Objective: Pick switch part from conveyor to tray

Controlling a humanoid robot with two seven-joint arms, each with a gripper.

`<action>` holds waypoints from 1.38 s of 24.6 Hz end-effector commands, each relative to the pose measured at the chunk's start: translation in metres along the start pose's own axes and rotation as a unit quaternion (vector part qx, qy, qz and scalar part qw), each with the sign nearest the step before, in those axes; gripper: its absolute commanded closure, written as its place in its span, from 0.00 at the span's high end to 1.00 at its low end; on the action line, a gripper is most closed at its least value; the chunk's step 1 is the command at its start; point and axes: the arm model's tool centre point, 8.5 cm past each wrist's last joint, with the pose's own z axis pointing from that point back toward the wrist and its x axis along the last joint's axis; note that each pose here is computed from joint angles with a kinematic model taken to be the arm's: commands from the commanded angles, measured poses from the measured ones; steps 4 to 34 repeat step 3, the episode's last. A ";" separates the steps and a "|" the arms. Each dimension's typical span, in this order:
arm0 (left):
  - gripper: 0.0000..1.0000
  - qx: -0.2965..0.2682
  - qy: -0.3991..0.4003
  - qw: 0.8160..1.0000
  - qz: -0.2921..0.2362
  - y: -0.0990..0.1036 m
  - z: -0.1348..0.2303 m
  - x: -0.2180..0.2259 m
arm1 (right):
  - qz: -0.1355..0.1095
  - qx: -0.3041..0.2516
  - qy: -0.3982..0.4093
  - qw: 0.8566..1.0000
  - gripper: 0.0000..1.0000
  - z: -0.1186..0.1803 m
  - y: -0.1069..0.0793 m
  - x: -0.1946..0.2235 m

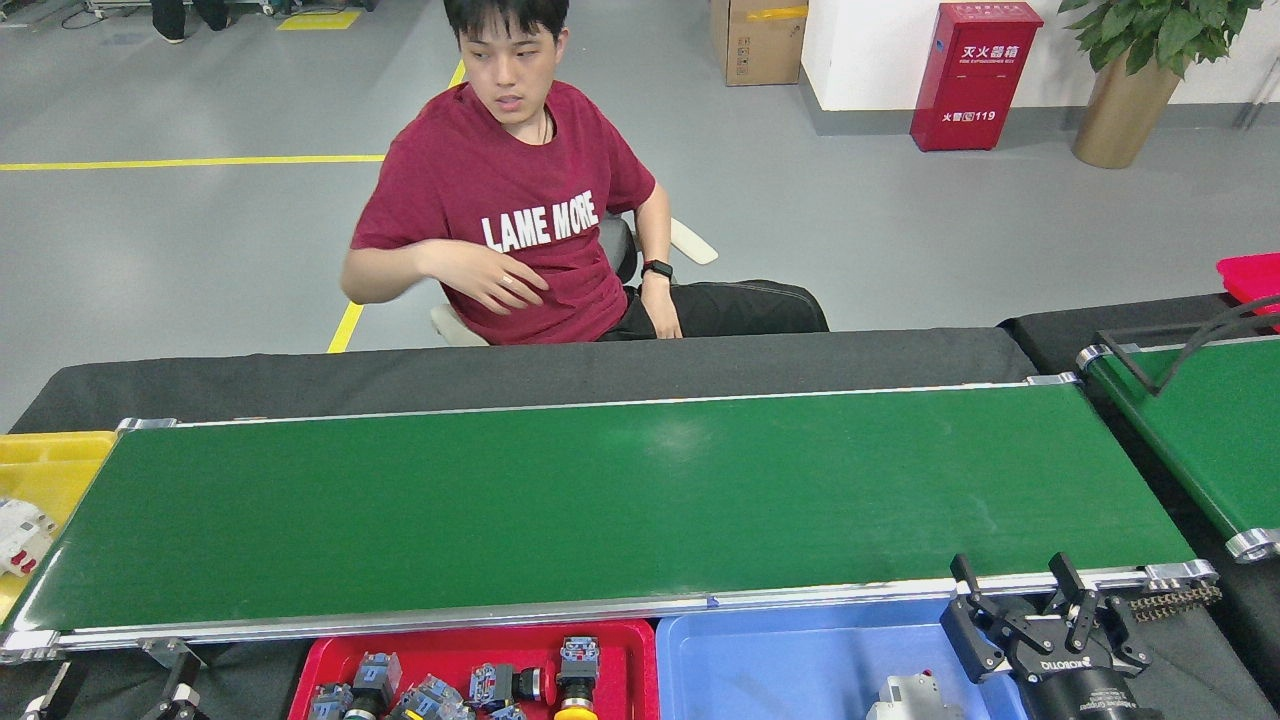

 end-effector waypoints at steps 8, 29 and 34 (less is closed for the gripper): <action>1.00 0.012 -0.008 1.000 -0.018 0.012 -0.001 -0.007 | 0.002 -0.012 -0.003 1.000 0.98 -0.001 -0.007 0.000; 1.00 0.012 -0.008 1.000 -0.018 0.012 -0.001 -0.007 | 0.002 -0.012 -0.003 1.000 0.98 -0.001 -0.007 0.000; 1.00 0.012 -0.008 1.000 -0.018 0.012 -0.001 -0.007 | 0.002 -0.012 -0.003 1.000 0.98 -0.001 -0.007 0.000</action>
